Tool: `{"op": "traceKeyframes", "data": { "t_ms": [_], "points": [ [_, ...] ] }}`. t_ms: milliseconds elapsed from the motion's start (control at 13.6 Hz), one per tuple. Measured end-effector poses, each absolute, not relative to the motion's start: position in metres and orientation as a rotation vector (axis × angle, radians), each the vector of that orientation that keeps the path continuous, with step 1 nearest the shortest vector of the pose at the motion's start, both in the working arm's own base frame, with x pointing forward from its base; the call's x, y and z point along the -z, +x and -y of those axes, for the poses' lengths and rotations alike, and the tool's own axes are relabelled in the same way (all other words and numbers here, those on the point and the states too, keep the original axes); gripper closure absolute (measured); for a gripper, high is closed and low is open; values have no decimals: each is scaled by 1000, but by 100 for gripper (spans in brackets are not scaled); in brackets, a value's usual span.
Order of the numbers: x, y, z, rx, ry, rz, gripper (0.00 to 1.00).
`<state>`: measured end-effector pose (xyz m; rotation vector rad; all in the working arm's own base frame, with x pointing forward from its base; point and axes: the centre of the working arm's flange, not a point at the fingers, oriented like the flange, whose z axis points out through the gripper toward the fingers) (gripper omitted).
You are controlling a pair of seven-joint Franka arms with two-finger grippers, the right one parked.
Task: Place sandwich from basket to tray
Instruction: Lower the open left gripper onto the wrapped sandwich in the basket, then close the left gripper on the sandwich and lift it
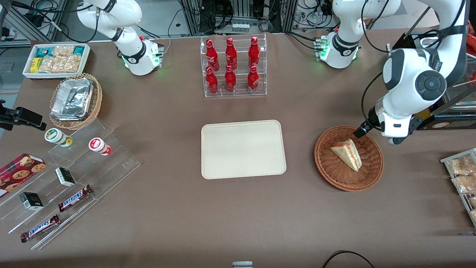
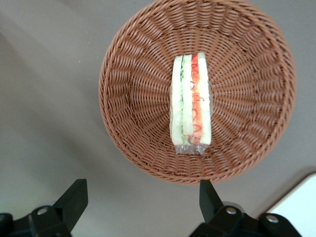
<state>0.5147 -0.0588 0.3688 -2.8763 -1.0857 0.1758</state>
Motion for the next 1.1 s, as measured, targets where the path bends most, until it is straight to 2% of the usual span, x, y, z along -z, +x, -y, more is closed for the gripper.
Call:
{"op": "traceKeyframes", "data": {
  "t_ms": [515,1103],
  "points": [
    [-305,535,65,-103,-2871,1187,0],
    [-291,538,92,-51,-2865,1253,0]
  ]
}}
